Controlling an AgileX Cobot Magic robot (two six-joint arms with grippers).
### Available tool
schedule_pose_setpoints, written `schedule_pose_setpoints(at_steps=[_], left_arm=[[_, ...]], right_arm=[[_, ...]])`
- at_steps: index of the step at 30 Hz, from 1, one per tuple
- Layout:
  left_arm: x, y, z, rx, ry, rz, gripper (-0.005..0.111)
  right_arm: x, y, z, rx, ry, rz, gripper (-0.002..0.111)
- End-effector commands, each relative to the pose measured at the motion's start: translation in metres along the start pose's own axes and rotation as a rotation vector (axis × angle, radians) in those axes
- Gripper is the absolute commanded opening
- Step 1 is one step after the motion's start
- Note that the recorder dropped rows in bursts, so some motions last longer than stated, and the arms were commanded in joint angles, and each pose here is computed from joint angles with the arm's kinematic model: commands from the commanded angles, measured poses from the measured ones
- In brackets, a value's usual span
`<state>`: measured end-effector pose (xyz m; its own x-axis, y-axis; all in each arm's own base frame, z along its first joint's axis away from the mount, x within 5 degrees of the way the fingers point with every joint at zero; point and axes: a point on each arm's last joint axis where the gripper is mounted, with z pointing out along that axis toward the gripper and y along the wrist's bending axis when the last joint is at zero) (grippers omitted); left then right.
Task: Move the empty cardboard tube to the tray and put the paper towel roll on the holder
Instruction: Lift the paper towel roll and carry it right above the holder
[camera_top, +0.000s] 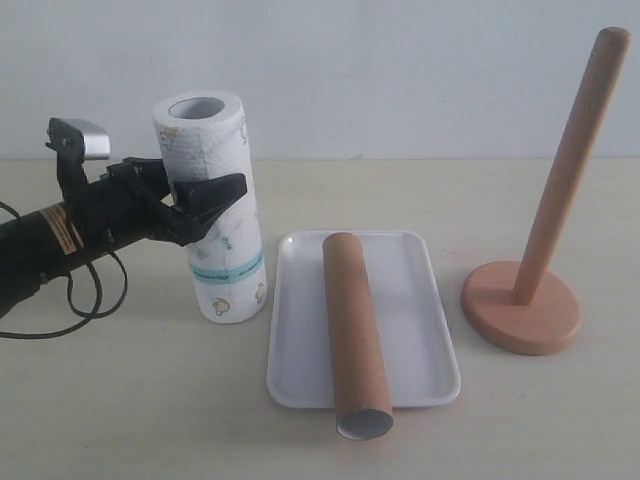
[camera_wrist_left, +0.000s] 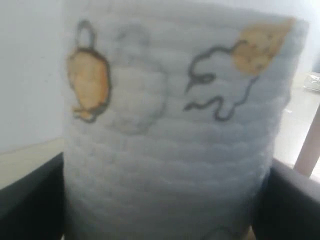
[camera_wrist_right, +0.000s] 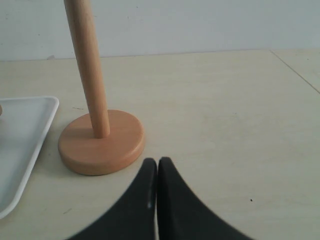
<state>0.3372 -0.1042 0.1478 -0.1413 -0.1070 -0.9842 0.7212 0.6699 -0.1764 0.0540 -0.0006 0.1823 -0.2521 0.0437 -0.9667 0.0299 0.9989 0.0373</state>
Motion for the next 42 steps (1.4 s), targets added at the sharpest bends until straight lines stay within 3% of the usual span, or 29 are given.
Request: schedule_pose_setpoints(at_steps=[1,3,4,13,18,21,25,31,35,42], left_arm=[[0.000,-0.001,0.002,0.009,-0.007,-0.031,0.030],[0.000,-0.001,0.002,0.009,-0.007,-0.031,0.009],[0.000,-0.001,0.002,0.009,-0.007,-0.028,0.004],[-0.009,0.001,-0.002,0.007,-0.025,-0.005,0.004],[-0.052,-0.004,-0.013,0.007,-0.116,0.080,0.004],[-0.081,-0.009,-0.023,-0.080,-0.063,0.157,0.004],[-0.129,-0.026,-0.045,-0.192,-0.055,0.235,0.004],[-0.186,-0.065,-0.078,-0.170,-0.230,0.178,0.004],[-0.200,-0.083,-0.091,-0.129,-0.247,0.211,0.004],[-0.207,-0.095,-0.097,-0.074,-0.251,0.128,0.004]], right_arm=[[-0.001,0.000,0.000,0.004,-0.009,0.002,0.000],[-0.001,0.000,0.000,0.004,-0.009,0.002,0.000],[-0.001,0.000,0.000,0.004,-0.009,0.002,0.000],[-0.001,0.000,0.000,0.004,-0.009,0.002,0.000],[-0.001,0.000,0.000,0.004,-0.009,0.002,0.000],[-0.001,0.000,0.000,0.004,-0.009,0.002,0.000],[-0.001,0.000,0.000,0.004,-0.009,0.002,0.000],[-0.001,0.000,0.000,0.004,-0.009,0.002,0.000],[-0.001,0.000,0.000,0.004,-0.009,0.002,0.000],[-0.001,0.000,0.000,0.004,-0.009,0.002,0.000]])
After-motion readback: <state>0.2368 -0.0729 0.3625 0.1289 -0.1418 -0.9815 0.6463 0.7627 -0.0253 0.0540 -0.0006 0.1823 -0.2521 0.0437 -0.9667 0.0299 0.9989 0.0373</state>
